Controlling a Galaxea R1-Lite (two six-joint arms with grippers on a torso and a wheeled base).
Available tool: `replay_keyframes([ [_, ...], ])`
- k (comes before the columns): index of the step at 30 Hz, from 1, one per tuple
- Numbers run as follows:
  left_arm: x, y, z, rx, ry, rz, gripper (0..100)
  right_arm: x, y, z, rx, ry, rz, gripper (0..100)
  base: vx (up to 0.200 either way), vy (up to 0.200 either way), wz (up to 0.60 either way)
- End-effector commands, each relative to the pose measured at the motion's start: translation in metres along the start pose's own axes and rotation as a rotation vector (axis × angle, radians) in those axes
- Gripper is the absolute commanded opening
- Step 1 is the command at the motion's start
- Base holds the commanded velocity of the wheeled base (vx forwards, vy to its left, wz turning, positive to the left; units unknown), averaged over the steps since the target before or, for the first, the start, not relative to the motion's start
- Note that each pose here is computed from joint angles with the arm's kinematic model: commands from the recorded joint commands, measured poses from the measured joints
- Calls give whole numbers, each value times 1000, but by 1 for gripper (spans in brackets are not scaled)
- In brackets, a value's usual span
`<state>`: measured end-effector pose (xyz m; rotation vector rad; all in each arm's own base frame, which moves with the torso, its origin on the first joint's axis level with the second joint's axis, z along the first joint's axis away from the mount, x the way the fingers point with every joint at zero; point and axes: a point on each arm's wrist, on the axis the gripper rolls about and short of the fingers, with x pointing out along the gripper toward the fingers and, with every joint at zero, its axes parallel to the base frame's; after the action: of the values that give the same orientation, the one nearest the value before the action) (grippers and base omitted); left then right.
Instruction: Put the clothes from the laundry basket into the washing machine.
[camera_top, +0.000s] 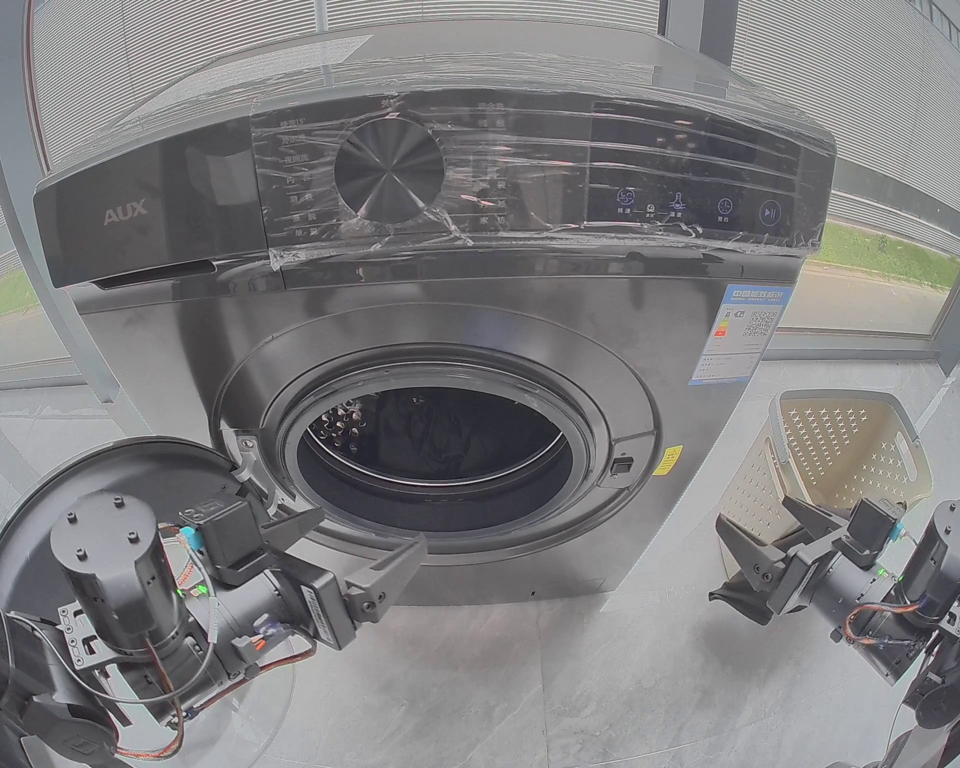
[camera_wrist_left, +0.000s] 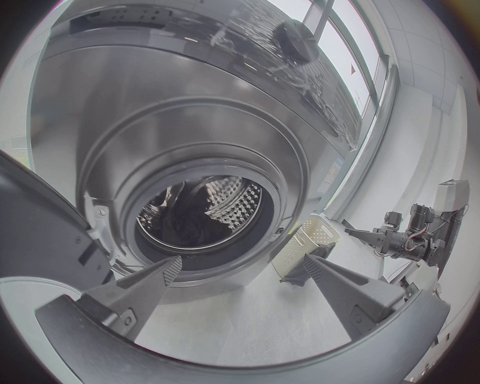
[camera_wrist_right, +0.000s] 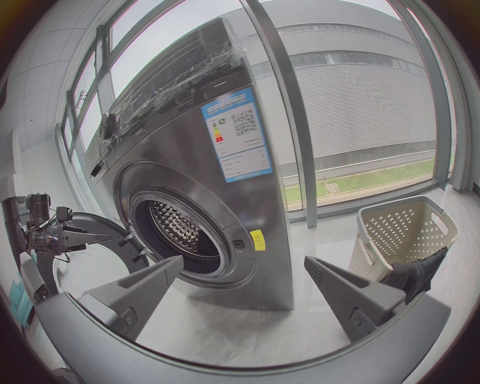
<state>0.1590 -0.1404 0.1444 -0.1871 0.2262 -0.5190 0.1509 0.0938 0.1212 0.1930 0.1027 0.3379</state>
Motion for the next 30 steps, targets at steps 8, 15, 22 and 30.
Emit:
replay_keyframes([
  [8, -39, 32, 4, 81, -69, 129, 100, -51, -19, -1, 8, 150, -75, 100, -200, 0, 0],
  [15, -67, 43, 4, 102, -122, 186, 100, -78, -27, 1, 20, 147, -114, 100, -200, 0, 0],
  [22, -99, 53, -7, 117, -164, 242, 100, -107, -39, 2, -2, 88, -203, 100, 0, 0, 0],
  [30, -142, 57, -20, 110, -161, 295, 100, -136, -48, -4, 3, 10, -344, 100, 0, 0, 0],
])
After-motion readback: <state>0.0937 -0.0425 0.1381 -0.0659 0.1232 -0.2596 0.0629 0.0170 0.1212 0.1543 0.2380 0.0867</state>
